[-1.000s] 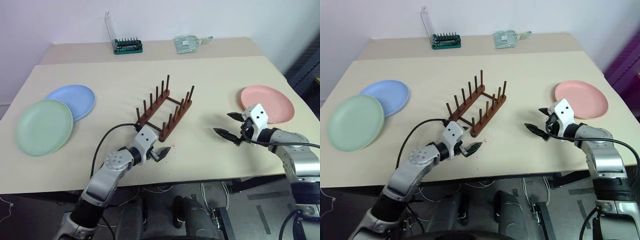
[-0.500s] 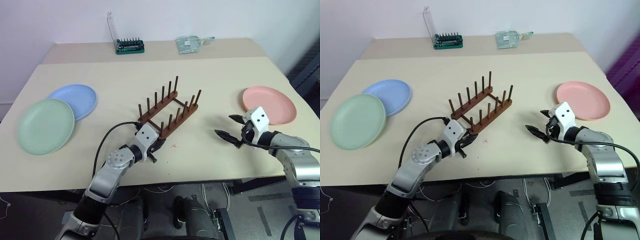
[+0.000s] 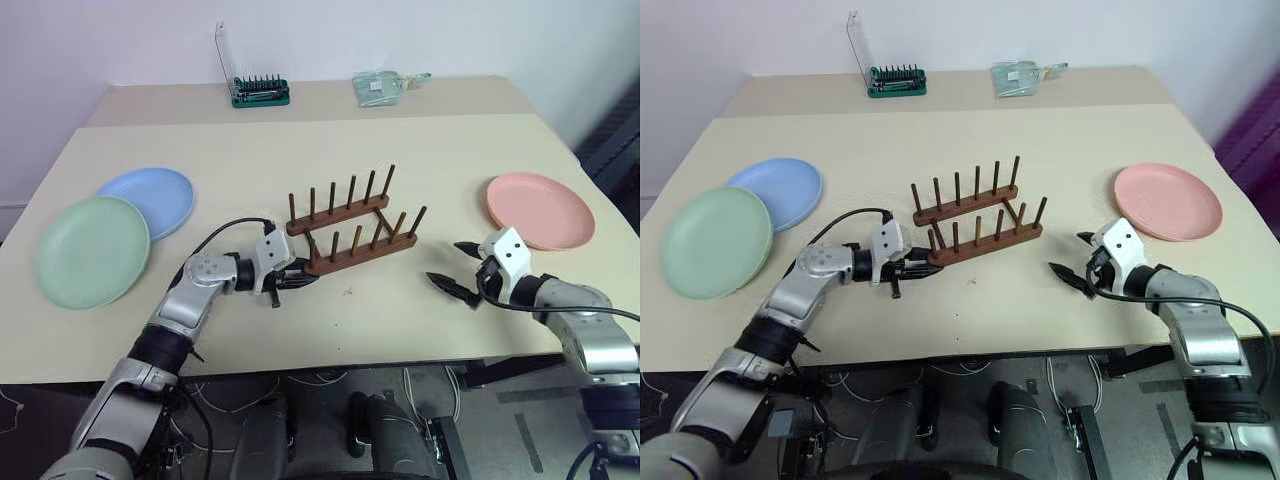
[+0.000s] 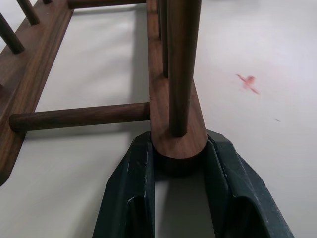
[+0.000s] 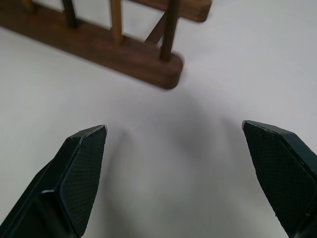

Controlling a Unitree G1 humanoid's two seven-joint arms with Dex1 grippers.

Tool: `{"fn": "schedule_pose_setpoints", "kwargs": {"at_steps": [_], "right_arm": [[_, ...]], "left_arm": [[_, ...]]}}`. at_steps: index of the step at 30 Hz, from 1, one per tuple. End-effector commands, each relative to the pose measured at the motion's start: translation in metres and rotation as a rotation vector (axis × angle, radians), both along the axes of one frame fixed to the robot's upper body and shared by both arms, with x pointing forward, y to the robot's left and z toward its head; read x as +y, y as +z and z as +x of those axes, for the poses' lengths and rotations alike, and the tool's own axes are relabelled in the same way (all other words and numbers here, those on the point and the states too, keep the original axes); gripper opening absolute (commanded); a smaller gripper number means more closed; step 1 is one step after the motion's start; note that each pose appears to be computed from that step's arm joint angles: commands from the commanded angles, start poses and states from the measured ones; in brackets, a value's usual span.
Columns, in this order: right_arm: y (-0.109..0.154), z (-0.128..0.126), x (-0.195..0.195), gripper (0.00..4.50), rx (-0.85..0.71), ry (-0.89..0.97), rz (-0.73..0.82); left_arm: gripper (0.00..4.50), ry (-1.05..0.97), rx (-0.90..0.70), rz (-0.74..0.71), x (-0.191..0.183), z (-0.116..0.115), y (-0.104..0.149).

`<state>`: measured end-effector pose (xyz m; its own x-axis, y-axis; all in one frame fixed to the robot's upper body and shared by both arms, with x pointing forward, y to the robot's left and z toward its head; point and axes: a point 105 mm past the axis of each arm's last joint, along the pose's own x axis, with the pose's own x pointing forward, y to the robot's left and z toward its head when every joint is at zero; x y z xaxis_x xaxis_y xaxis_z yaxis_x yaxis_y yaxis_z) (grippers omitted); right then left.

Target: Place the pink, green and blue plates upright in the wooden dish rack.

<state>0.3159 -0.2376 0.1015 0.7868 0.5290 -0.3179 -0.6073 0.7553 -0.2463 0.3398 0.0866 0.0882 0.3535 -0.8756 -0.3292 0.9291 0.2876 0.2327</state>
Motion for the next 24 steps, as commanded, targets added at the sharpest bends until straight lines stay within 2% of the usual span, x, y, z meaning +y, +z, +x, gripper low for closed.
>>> {"fn": "schedule_pose_setpoints", "kwargs": {"at_steps": [1,4,6,7,8,9,10,12,15,16,19,22,24], "right_arm": [[0.013,-0.003,0.000,4.50,-0.065,-0.003,-0.007],[0.012,-0.009,0.001,4.50,-0.053,0.010,-0.022],[0.011,-0.012,0.006,4.50,-0.046,0.034,-0.023],[0.011,-0.012,0.008,3.97,-0.044,0.042,-0.020],[0.011,-0.013,0.015,3.69,-0.038,0.062,-0.006],[0.010,-0.014,0.022,3.09,-0.034,0.082,0.004],[0.009,-0.013,0.028,2.72,-0.031,0.094,0.013],[0.005,-0.010,0.038,1.61,-0.016,0.104,0.023],[-0.003,-0.003,0.044,0.02,-0.008,0.096,-0.018],[-0.006,0.001,0.045,0.00,-0.001,0.082,-0.032],[-0.013,0.011,0.049,0.00,0.019,0.064,-0.063],[-0.016,0.023,0.055,0.00,-0.002,0.048,-0.100],[-0.017,0.032,0.059,0.00,-0.016,0.032,-0.106]], "left_arm": [[2.73,-0.010,-0.016,0.038,0.005,0.001,-0.005],[4.28,0.095,0.027,0.060,0.026,0.001,-0.012],[4.45,0.138,0.064,0.064,0.039,-0.006,-0.015],[4.50,0.151,0.077,0.064,0.043,-0.009,-0.016],[4.27,0.156,0.105,0.056,0.047,-0.018,-0.017],[3.80,0.151,0.135,0.047,0.049,-0.029,-0.019],[3.51,0.136,0.167,0.031,0.047,-0.040,-0.020],[2.47,0.108,0.210,-0.001,0.038,-0.055,-0.019],[0.95,0.101,0.244,-0.036,0.024,-0.063,-0.017],[0.46,0.097,0.257,-0.042,0.016,-0.064,-0.017],[0.46,0.110,0.238,-0.011,0.001,-0.062,-0.024],[0.46,0.208,0.125,0.058,0.000,-0.042,-0.034],[0.46,0.341,0.087,0.053,0.009,-0.021,-0.035]]}}
